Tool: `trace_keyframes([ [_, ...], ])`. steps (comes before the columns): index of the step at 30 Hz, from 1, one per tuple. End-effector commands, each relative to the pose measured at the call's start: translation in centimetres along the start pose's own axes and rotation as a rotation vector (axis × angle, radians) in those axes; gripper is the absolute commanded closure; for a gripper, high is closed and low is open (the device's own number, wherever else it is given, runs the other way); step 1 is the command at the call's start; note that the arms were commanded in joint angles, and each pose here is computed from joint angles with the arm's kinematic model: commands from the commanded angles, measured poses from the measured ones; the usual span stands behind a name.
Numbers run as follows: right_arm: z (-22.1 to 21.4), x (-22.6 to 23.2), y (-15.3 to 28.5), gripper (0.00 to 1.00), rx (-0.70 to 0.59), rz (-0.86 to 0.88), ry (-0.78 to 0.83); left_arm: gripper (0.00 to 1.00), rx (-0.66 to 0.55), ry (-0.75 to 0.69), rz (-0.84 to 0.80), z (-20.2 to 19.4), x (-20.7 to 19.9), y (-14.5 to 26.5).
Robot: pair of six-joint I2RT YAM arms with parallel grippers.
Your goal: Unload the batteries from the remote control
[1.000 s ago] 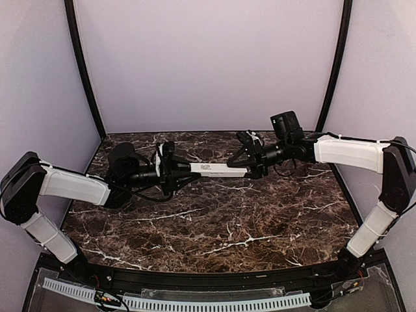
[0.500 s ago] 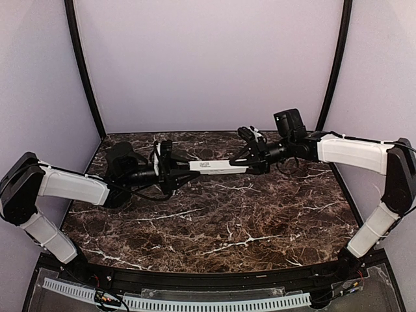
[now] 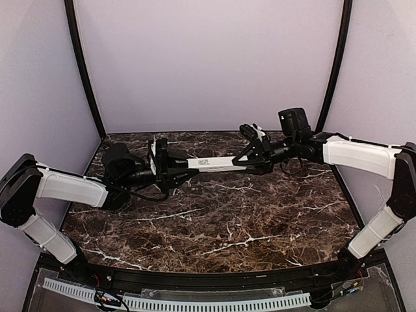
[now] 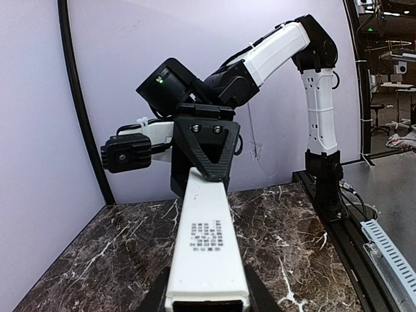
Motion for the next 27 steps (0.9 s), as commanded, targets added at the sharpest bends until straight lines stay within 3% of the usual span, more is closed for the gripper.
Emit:
trace_keyframes([
  [1,-0.8,0.6,0.2,0.54,0.007,0.012,0.020,1.00,-0.064,-0.027,0.020,2.1,-0.1,0.6],
  [5,-0.9,0.8,0.4,0.39,0.001,0.009,0.023,1.00,-0.057,-0.022,0.014,2.0,-0.1,0.6],
  [11,-0.7,1.0,1.5,0.30,-0.022,-0.011,0.033,1.00,-0.042,-0.007,0.000,1.7,-0.3,0.6],
  [27,-0.2,-1.1,4.4,0.31,-0.086,-0.078,-0.015,1.00,0.003,0.002,-0.013,-0.3,0.4,-0.4],
])
Point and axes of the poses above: each gripper's point midway between its finger pads, its own y axis back along the fingers, its own x axis along the line the jaws close on, z = x × y, the point moved 3 cm from there along y, back along the fingers, and after that the axes turned 5 degrees about y, right-handed, at the moved point
